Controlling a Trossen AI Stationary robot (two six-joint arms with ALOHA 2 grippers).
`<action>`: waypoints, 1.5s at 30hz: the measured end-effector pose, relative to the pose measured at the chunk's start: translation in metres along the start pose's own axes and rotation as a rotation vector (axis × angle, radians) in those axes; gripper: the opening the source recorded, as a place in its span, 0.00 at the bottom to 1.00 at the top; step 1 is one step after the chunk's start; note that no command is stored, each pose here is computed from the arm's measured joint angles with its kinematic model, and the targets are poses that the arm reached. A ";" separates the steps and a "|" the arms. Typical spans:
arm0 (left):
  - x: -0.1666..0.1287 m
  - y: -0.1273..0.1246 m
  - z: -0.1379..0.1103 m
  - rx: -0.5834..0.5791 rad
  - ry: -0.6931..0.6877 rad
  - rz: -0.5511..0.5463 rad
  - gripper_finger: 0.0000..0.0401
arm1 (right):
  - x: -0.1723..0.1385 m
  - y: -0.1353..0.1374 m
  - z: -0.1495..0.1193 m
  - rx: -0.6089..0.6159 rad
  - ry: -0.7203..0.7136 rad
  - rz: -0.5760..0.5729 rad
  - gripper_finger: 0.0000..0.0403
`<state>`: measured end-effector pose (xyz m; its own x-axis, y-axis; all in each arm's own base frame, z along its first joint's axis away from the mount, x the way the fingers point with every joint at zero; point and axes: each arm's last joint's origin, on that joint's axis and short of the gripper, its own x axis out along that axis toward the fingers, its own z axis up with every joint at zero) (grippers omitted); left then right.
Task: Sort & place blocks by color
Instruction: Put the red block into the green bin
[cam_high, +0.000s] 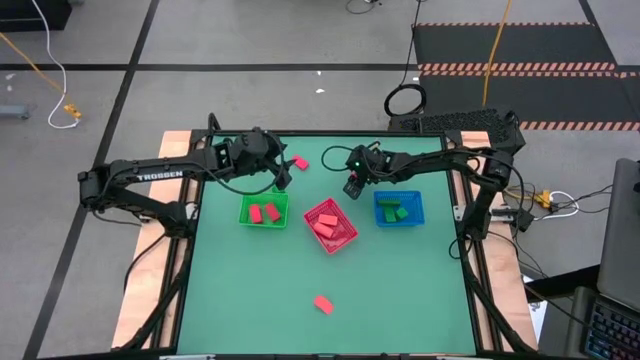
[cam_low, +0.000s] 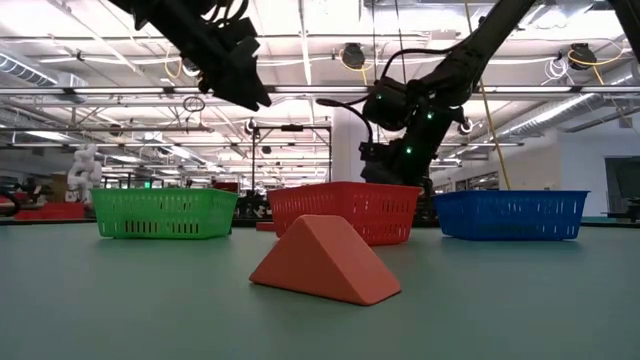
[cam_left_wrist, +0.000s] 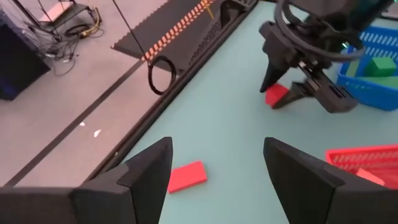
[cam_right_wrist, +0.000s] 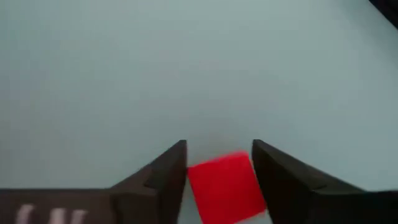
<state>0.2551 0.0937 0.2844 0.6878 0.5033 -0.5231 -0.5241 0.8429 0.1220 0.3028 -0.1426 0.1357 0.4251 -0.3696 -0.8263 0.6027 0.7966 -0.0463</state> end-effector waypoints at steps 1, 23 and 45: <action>0.000 -0.001 -0.001 0.002 0.006 -0.004 0.64 | 0.000 0.000 0.000 -0.008 0.000 0.000 0.39; -0.002 -0.007 -0.009 0.007 0.084 -0.020 0.64 | -0.076 0.022 0.046 -0.088 -0.471 0.217 0.30; -0.019 -0.029 -0.020 0.035 0.159 0.024 0.64 | -0.071 0.088 0.056 -0.147 -0.825 0.611 0.30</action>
<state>0.2475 0.0562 0.2739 0.5858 0.4890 -0.6464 -0.5193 0.8387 0.1640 0.3641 -0.0734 0.2216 0.9943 -0.0516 -0.0937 0.0643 0.9884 0.1373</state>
